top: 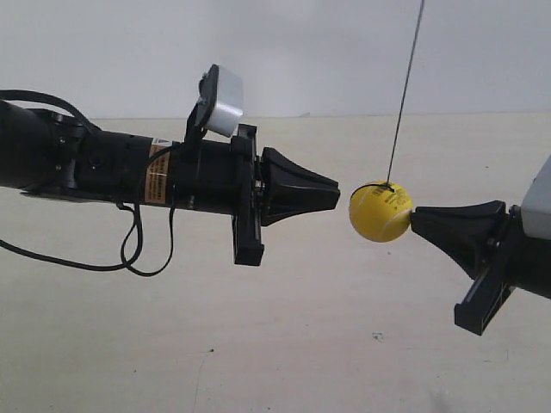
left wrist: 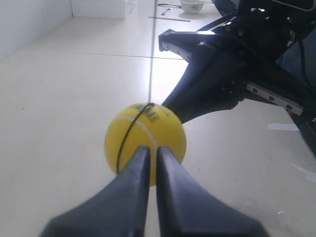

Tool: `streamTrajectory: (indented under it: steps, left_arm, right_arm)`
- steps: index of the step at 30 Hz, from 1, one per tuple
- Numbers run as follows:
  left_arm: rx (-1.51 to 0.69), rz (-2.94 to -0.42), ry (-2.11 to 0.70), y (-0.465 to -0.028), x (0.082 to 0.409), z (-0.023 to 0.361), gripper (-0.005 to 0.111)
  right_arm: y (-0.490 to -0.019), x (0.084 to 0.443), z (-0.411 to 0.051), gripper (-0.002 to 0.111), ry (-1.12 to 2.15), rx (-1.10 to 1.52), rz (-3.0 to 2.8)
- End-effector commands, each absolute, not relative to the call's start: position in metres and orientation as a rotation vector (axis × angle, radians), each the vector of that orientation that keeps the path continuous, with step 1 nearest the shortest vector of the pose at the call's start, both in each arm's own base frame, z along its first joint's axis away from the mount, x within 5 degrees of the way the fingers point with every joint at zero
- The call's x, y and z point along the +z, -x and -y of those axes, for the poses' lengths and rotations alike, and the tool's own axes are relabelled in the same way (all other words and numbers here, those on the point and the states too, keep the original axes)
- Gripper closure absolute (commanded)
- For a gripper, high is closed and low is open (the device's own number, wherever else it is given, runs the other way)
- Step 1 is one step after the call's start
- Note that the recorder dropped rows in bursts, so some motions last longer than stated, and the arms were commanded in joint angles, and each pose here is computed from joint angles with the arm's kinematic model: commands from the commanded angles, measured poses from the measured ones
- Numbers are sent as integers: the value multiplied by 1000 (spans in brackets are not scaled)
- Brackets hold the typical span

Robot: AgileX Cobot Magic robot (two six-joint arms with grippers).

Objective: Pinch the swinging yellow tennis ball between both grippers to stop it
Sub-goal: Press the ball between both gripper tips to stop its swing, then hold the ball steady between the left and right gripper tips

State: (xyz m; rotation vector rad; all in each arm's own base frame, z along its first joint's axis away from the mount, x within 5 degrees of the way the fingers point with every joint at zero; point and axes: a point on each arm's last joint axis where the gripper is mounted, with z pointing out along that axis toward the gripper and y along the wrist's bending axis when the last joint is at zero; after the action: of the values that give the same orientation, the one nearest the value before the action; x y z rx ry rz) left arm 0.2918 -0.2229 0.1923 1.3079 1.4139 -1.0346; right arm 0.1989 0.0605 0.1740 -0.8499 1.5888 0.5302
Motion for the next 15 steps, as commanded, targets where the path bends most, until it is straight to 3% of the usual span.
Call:
streamTrajectory:
  steps: [1,15]
  left_arm:
    - [-1015,-1410,-1320,-289,192,230,102]
    - [-970,-1440,-1332,-290,189,232,102]
  right_arm:
    - [-198,176,-60,108,846,531,-1580]
    - [-198,176,-61,108,843,538,-1584]
